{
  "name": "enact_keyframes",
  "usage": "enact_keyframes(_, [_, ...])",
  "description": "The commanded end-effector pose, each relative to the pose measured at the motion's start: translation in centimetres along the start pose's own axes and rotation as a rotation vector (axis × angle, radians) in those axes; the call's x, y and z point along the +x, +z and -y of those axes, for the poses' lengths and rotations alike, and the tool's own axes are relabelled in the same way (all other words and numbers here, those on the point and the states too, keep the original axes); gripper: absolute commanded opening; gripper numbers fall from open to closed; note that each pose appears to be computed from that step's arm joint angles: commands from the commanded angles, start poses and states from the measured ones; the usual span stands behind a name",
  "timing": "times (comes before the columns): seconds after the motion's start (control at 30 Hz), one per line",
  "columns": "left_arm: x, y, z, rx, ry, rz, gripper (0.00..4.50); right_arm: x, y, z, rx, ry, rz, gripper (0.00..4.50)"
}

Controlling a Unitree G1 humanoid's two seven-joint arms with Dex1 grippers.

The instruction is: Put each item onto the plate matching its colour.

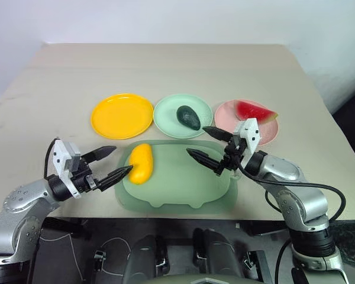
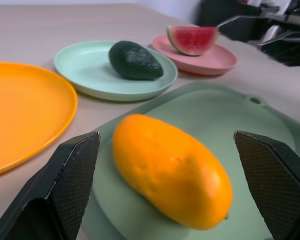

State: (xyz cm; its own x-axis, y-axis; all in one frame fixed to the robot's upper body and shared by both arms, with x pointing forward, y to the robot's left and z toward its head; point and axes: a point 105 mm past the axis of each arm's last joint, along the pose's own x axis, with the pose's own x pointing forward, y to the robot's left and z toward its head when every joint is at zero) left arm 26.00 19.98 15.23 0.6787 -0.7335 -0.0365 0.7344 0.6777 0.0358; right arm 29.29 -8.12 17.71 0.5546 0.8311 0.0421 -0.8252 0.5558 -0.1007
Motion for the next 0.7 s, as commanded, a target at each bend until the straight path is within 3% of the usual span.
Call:
enact_keyframes(0.03, [0.9,1.0,0.1,0.039,0.026,0.025,4.50,0.2,1.0,-0.3,-0.053,0.018,0.028,4.48])
enact_keyframes(0.3, [3.1,0.6,2.6,-0.079,0.003,0.035,4.50,0.4,0.0,0.0,-0.058,0.028,0.016,4.48])
enact_keyframes(0.7, [5.6,-2.8,1.6,-0.102,0.120,-0.189,4.50,0.6,-1.0,0.9,-0.064,-0.004,0.011,4.48])
